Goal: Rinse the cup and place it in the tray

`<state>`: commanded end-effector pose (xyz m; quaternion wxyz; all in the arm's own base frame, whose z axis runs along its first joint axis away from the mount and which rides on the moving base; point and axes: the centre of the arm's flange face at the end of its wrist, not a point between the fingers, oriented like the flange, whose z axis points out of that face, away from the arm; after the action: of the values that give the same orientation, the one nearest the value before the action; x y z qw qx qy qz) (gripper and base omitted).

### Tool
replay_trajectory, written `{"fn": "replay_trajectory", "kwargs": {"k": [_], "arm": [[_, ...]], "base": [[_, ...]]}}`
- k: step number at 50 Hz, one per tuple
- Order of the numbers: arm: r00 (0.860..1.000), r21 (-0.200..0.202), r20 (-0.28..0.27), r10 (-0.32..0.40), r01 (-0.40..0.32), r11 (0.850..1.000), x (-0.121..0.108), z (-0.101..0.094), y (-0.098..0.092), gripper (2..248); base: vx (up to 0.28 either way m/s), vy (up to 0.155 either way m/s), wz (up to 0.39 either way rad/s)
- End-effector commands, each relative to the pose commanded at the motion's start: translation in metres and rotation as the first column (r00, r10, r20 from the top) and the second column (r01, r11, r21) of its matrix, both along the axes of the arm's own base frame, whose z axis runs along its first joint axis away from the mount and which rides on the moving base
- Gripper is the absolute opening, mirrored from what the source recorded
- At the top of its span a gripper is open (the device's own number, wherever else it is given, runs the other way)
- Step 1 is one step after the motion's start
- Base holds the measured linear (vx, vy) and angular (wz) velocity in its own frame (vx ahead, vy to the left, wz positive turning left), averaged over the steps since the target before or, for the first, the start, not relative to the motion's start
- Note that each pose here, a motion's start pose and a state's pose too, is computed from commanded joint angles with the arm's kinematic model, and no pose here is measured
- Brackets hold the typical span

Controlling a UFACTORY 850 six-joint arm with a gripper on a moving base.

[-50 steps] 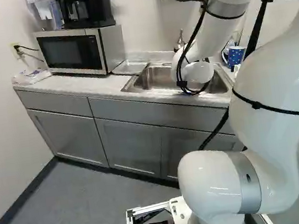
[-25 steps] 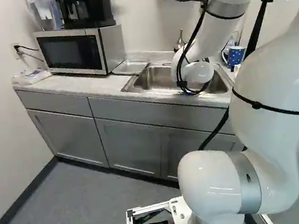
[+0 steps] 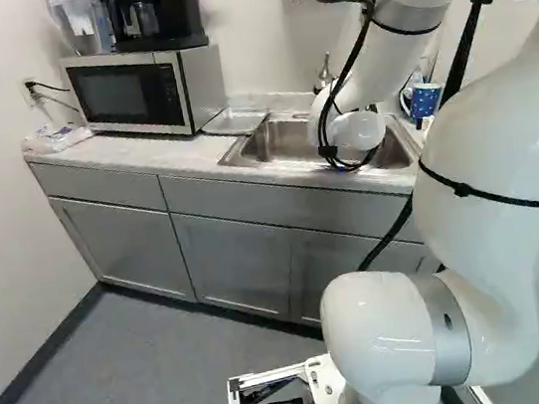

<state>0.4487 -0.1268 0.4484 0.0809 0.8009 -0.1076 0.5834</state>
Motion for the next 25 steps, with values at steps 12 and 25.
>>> {"fn": "replay_trajectory", "kwargs": {"k": [12, 25], "arm": [[1.0, 0.0, 0.0, 0.0, 0.0, 1.0, 0.0, 0.0, 0.0, 111], [1.0, 0.0, 0.0, 0.0, 0.0, 1.0, 0.0, 0.0, 0.0, 111]], "base": [[0.0, 0.0, 0.0], [0.0, 0.0, 0.0]]}}
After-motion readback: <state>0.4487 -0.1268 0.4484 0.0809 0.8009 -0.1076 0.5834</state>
